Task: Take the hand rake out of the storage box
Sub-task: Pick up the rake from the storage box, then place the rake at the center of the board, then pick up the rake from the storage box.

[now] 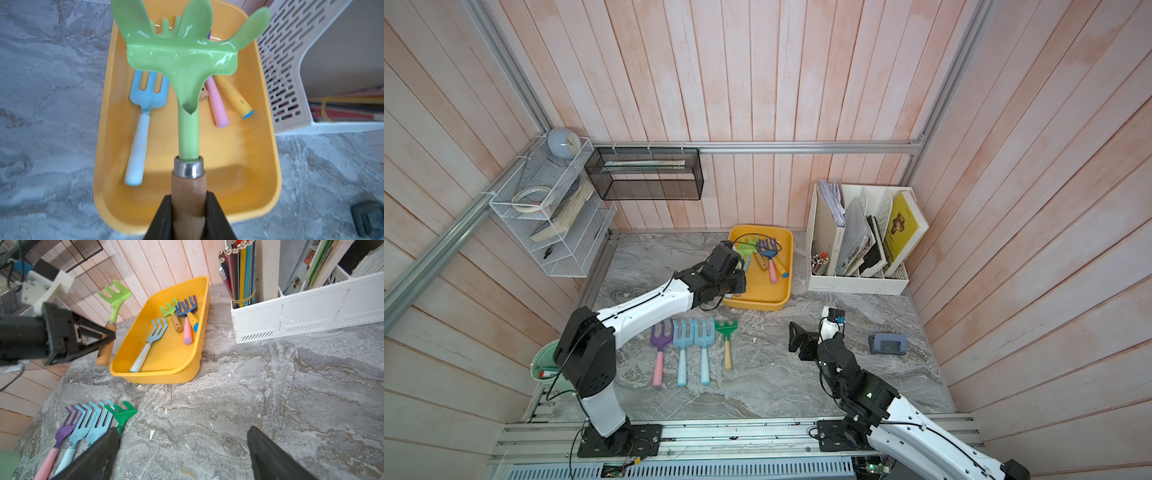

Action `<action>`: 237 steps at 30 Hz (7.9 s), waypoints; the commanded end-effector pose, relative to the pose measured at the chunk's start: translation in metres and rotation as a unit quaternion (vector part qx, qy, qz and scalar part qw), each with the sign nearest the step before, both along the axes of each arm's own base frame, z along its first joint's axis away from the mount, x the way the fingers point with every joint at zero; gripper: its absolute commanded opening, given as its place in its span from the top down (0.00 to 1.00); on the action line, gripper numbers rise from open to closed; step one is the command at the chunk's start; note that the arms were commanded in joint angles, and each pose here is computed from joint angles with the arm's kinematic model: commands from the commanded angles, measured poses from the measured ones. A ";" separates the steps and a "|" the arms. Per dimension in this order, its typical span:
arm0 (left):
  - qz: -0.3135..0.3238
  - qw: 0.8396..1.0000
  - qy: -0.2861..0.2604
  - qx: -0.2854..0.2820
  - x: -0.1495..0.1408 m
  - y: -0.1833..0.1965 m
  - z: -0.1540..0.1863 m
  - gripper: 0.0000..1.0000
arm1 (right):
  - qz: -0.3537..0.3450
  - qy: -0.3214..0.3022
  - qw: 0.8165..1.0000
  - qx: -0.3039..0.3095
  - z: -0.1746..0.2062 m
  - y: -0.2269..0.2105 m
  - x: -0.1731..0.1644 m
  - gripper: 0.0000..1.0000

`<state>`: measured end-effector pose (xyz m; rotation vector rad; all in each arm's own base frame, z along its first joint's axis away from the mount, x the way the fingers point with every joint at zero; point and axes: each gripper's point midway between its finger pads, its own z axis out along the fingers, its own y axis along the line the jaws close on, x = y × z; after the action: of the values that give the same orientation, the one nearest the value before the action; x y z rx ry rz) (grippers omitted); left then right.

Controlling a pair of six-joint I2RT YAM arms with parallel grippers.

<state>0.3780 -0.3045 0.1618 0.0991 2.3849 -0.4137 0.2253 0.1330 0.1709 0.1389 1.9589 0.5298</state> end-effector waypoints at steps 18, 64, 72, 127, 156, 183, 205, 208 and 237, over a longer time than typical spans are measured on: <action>0.049 0.994 0.101 -0.008 -0.176 -0.031 -0.115 1.00 | -0.040 0.026 0.999 -0.008 -0.008 -0.013 0.002 0.02; 0.012 0.989 -0.014 -0.147 -0.117 0.087 -0.011 0.00 | 0.072 0.099 0.993 -0.001 -0.069 0.069 -0.012 0.17; 0.037 0.989 -0.031 -0.139 -0.110 0.139 -0.017 0.00 | 0.106 0.161 0.979 -0.062 -0.115 0.128 -0.019 0.26; -0.014 0.988 -0.024 -0.154 -0.121 0.140 -0.020 0.00 | 0.061 0.227 0.966 -0.110 -0.152 0.159 -0.009 0.67; 0.001 0.989 -0.036 -0.142 -0.122 0.150 -0.023 0.00 | 0.055 0.086 0.980 -0.173 -0.004 0.120 0.144 0.17; 0.022 0.993 -0.014 -0.114 -0.113 0.154 -0.046 0.00 | 0.102 0.207 0.966 -0.120 -0.125 0.227 0.230 0.36; 0.026 0.994 -0.013 -0.108 -0.112 0.156 -0.048 0.00 | 0.019 0.229 0.944 -0.238 -0.137 0.168 0.254 0.60; 0.027 0.994 -0.012 -0.107 -0.112 0.156 -0.048 0.00 | 0.021 0.211 0.947 -0.243 -0.117 0.164 0.258 0.60; 0.037 0.996 0.000 -0.086 -0.106 0.159 -0.060 0.00 | 0.168 0.188 0.931 -0.264 -0.141 0.179 0.255 0.45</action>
<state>0.2666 -0.1488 0.0998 -0.0756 2.3529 -0.6094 0.4885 0.3057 0.0426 -0.4255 2.4242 0.1289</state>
